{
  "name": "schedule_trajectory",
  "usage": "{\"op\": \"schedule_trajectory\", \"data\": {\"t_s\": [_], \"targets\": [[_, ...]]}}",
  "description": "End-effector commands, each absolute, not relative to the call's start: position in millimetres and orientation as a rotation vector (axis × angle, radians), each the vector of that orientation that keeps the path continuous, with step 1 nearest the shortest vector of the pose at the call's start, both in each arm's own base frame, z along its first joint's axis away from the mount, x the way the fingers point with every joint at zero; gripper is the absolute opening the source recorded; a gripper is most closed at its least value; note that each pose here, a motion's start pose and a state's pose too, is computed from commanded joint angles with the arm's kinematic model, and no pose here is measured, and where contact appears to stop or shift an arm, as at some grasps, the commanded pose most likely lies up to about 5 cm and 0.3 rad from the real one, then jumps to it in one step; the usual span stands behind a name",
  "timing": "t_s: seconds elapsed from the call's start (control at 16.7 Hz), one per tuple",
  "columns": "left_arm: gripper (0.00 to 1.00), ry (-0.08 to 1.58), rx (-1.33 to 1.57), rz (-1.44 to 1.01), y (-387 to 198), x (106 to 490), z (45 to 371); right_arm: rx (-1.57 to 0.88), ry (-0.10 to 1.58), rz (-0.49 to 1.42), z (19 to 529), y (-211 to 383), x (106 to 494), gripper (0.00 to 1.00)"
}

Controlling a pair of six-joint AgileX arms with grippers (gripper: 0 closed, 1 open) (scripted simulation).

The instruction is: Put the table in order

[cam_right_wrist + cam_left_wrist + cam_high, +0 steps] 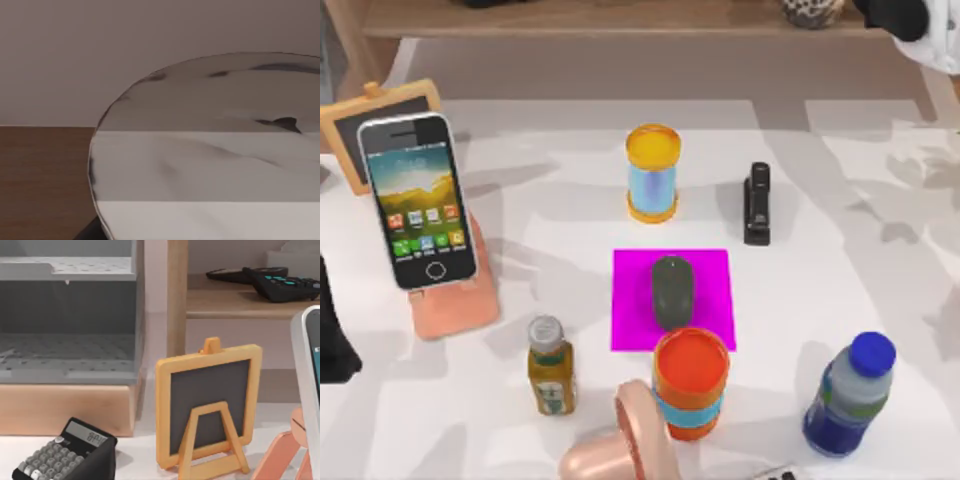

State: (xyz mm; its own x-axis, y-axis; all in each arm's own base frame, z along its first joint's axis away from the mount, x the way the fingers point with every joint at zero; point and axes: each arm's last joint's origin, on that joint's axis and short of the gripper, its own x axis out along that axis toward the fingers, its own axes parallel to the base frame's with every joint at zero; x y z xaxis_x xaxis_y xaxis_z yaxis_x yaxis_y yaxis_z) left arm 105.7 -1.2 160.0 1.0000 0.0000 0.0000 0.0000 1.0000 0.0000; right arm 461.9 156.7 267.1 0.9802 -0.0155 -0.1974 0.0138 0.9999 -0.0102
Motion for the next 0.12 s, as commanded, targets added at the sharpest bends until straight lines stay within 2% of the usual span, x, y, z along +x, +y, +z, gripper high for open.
{"op": "schedule_trajectory", "data": {"t_s": [0.12], "targets": [[1.00, 0.000, 0.000, 0.000, -1.2, 105.7, 160.0, -0.009, 0.199, -0.015, 267.1, 156.7, 461.9, 1.00]]}}
